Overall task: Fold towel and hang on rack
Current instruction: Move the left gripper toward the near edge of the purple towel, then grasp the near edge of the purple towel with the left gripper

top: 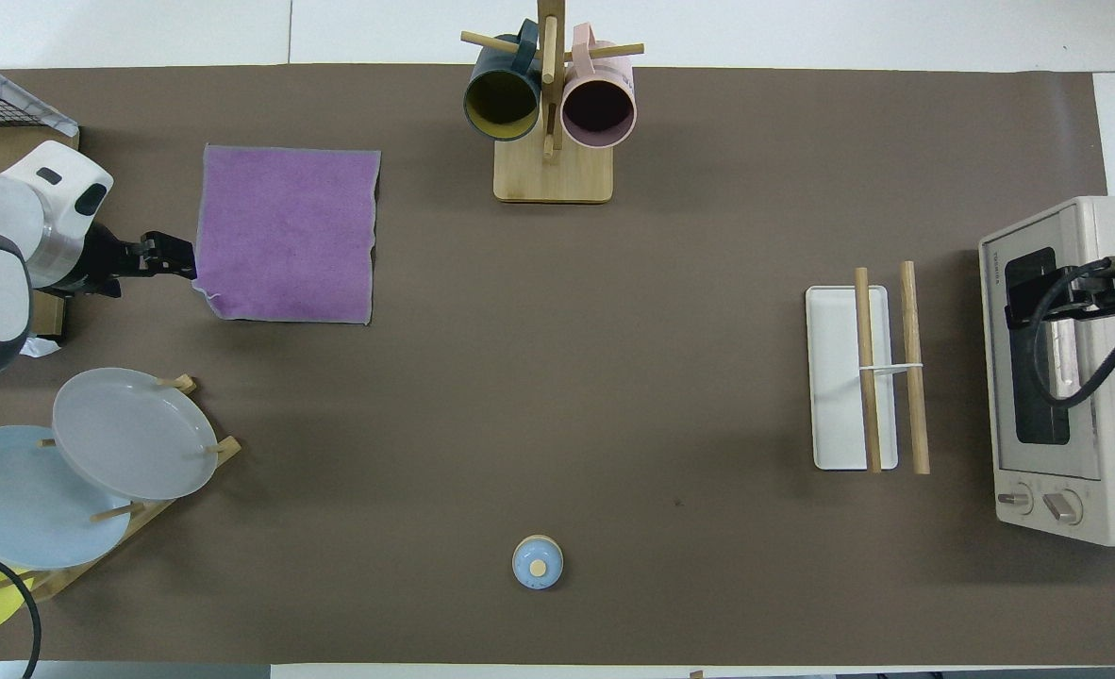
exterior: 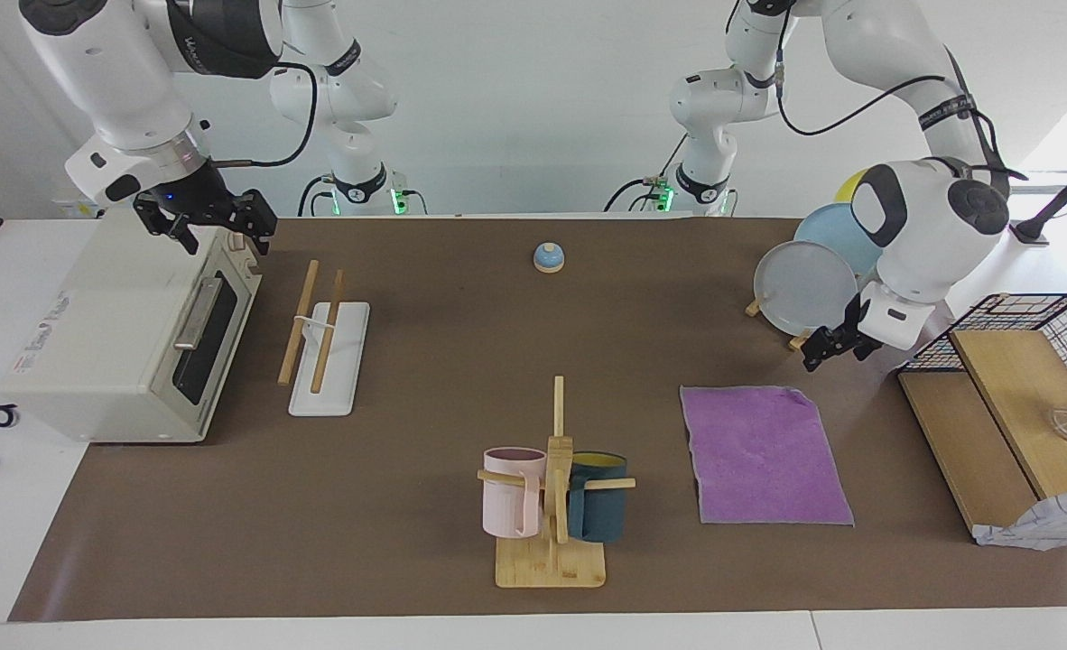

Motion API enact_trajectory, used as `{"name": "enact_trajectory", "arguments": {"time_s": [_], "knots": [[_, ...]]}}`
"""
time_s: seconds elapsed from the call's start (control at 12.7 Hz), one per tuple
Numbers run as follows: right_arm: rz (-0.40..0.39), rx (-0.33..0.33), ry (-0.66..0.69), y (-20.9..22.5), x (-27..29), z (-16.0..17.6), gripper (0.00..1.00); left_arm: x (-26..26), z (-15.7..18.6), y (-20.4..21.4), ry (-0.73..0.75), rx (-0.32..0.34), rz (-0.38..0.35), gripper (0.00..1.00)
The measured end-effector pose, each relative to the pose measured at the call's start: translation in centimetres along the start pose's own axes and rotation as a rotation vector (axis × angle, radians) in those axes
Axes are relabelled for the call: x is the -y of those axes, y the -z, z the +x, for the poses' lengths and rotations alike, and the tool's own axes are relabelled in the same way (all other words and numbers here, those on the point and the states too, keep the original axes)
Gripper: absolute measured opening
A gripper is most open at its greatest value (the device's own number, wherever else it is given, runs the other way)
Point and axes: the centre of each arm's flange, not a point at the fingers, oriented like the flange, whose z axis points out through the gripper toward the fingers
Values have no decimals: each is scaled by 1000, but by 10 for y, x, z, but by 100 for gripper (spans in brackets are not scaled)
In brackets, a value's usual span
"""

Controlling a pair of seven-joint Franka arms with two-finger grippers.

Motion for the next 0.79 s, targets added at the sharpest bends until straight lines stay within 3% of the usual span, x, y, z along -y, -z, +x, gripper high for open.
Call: {"name": "enact_trajectory", "arguments": {"time_s": [0.39, 0.63, 0.79], "knots": [[0, 0, 0, 0, 0, 0, 100, -3, -8, -48, 68, -12, -11, 91], [0, 0, 0, 0, 0, 0, 100, -3, -8, -59, 76, 2, -10, 76], [0, 0, 0, 0, 0, 0, 100, -2, -9, -63, 89, 8, -9, 75]]}}
